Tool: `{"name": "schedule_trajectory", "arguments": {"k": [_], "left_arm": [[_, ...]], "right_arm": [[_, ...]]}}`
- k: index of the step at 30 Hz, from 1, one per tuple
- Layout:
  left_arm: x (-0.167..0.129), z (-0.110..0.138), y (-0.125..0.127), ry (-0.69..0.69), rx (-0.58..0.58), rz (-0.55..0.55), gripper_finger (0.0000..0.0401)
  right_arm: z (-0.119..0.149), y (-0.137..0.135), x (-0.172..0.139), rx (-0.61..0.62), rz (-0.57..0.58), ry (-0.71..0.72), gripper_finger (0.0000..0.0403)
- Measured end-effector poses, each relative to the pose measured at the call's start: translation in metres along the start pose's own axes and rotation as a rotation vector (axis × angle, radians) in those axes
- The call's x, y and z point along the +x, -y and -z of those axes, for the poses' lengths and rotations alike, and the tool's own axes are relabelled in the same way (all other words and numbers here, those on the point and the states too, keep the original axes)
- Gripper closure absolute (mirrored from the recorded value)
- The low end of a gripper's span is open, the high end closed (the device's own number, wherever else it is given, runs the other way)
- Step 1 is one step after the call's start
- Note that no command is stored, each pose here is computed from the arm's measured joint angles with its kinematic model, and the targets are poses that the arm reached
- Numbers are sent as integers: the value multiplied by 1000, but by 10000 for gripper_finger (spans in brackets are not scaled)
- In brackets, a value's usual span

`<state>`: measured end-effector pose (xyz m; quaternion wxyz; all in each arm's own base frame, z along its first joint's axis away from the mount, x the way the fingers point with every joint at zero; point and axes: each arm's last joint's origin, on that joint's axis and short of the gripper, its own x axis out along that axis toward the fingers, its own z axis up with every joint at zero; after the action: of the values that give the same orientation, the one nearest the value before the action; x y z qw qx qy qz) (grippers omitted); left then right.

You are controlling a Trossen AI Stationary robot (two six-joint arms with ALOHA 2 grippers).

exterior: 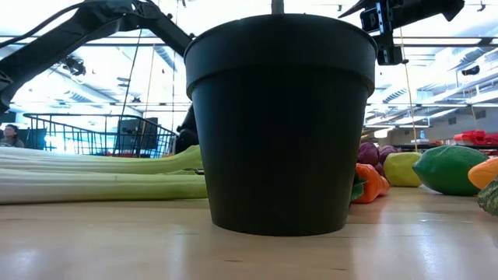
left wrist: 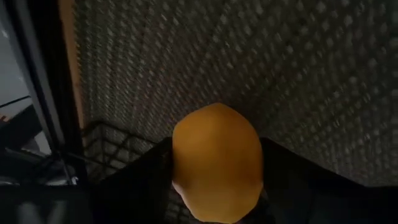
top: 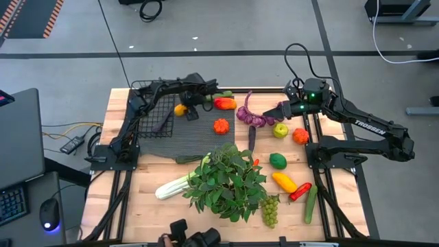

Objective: Build produce basket
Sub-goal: Put the yellow lemon into the wire basket

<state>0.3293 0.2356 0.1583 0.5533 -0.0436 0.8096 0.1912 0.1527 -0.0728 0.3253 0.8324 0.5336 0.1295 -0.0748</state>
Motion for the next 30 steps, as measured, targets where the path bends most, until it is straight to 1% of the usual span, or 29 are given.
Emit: {"name": "schedule_trajectory", "arguments": {"k": [4,6,10,15,19,22,26,30], "left_arm": [[-10,3,12,-31,19,42,189],[-20,1,17,-22,24,38,183],[-48,-6,26,77,23,13,180],[-87,-11,30,225,11,-14,186],[-117,-7,22,322,-79,-16,182],[-132,-1,13,355,-141,-11,179],[-144,12,-1,346,-199,-6,182],[-149,21,-18,364,-282,-16,183]], "right_arm": [[0,0,0,-1,0,0,173],[0,0,0,-1,0,0,173],[0,0,0,-7,0,0,173],[0,0,0,-25,0,0,173],[0,0,0,-27,-1,0,173],[-1,-1,0,-33,-12,7,173],[-5,-4,-1,-56,-43,44,173],[-10,-6,-3,-85,-65,91,173]]}}
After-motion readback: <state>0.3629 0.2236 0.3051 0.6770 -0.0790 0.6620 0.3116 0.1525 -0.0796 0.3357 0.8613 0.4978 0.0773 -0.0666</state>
